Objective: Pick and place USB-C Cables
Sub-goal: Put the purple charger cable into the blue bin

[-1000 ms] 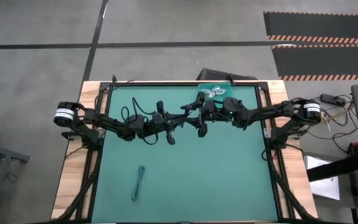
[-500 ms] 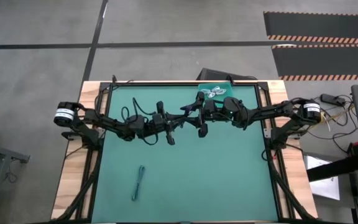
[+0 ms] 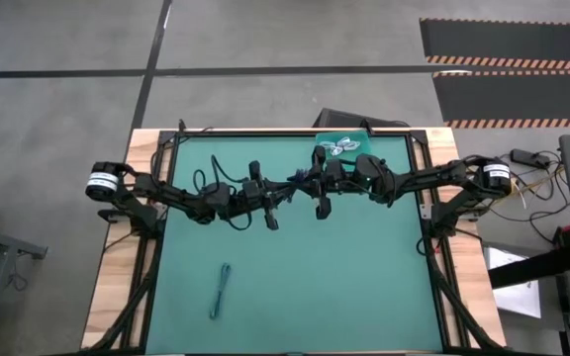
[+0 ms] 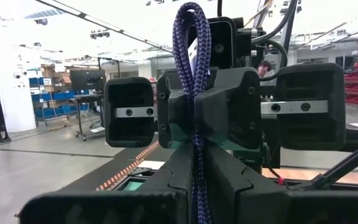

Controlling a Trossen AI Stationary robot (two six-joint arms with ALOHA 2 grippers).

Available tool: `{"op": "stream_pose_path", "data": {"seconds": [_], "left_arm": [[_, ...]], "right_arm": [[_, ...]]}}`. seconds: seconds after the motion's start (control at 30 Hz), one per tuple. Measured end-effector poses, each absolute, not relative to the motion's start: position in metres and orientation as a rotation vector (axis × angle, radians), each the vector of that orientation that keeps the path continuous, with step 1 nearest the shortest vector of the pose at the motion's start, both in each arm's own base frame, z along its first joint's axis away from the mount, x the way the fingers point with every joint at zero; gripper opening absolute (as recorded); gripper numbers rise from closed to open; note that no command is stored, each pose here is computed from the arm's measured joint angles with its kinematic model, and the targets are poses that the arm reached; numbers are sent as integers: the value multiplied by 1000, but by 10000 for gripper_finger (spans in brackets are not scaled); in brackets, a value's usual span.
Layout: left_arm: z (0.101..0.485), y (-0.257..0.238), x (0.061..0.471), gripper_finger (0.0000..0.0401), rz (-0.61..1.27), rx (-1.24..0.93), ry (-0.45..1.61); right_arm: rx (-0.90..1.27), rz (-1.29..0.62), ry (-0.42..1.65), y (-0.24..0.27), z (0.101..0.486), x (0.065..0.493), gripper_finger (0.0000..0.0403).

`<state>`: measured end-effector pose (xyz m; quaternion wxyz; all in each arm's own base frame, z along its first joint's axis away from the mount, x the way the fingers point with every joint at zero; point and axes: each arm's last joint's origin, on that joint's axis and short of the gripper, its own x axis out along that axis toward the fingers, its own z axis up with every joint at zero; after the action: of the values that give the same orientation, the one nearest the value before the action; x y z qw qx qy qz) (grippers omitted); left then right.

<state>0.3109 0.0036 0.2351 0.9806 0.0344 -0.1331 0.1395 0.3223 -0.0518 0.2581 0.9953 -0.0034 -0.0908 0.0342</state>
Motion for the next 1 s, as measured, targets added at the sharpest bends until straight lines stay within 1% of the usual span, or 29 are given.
{"op": "stream_pose_path", "data": {"seconds": [0.27,0.33,0.4,0.63,0.73,0.87,1.0], "left_arm": [[234,4,311,13,283,68,-255],[234,4,311,19,283,69,-254],[233,4,311,33,282,69,-252],[230,3,310,111,274,60,-235],[226,3,309,136,269,35,-199],[220,3,306,155,266,38,-118],[218,3,304,159,265,46,-49]], "right_arm": [[-13,68,-173,-52,257,322,20],[-13,68,-172,-52,257,322,20],[-14,67,-168,-52,257,323,19],[-29,62,-145,-52,254,323,19],[-29,61,-132,-52,255,322,18],[-24,58,-103,-51,257,319,18],[-30,49,-58,-51,261,313,19]]}}
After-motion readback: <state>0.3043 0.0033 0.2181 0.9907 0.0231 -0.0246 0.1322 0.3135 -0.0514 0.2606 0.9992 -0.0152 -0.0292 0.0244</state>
